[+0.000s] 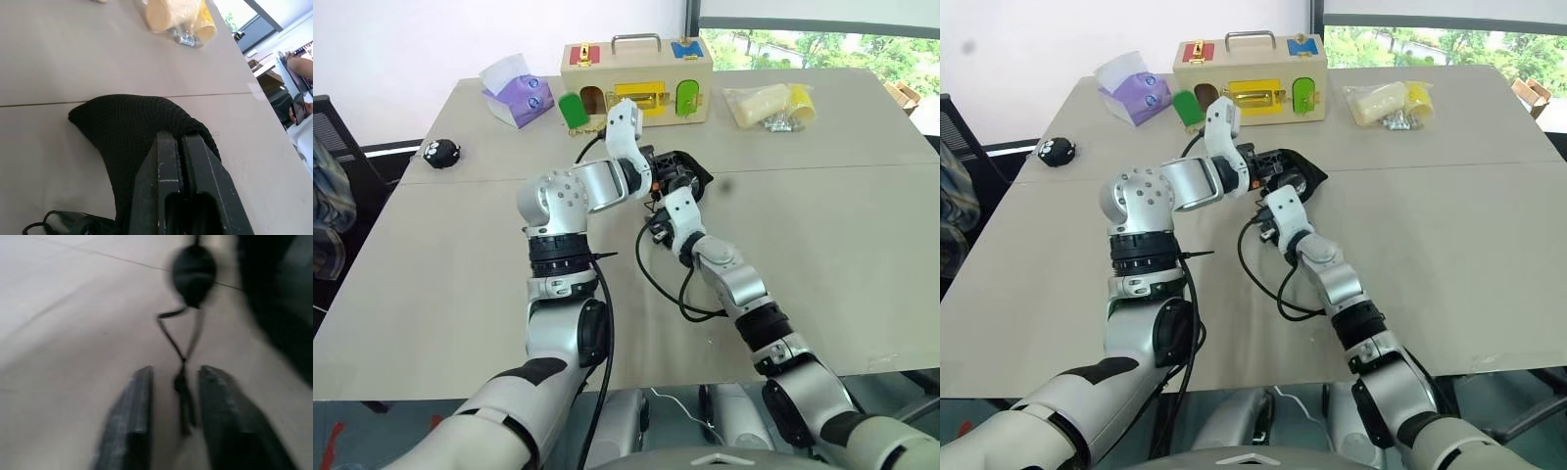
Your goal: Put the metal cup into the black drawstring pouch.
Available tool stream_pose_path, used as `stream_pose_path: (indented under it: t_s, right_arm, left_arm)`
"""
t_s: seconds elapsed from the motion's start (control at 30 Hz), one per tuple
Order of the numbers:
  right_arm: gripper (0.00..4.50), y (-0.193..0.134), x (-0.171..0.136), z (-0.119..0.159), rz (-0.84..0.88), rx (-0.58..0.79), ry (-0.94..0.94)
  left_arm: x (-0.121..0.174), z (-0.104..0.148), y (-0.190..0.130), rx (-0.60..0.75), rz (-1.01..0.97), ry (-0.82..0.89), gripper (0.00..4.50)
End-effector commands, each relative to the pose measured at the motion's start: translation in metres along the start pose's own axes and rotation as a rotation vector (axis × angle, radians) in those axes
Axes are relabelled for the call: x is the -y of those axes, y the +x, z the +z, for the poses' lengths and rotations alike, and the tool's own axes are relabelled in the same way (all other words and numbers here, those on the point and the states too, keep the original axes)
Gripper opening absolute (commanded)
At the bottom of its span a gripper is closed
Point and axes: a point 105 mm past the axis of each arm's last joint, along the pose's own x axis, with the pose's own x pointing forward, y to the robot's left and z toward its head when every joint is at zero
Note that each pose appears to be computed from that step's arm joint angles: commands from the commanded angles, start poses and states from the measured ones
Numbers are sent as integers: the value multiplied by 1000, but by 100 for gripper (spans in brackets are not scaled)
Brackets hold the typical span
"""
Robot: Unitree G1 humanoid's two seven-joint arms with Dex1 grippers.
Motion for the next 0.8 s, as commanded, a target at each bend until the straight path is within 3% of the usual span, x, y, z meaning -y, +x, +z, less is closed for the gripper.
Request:
stream_pose_path:
  t_s: [0.03, 0.53, 0.8]
  right_arm:
    - [8, -12, 9, 0, -53, 6, -2]
    - [8, -86, 34, 45, -98, 86, -97]
    - [8, -106, 58, 102, -168, 199, -221]
  left_arm:
    - [7, 15, -7, 74, -18, 24, 0]
    - [0, 14, -6, 78, 17, -9, 0]
    - [23, 34, -8, 240, -210, -174, 0]
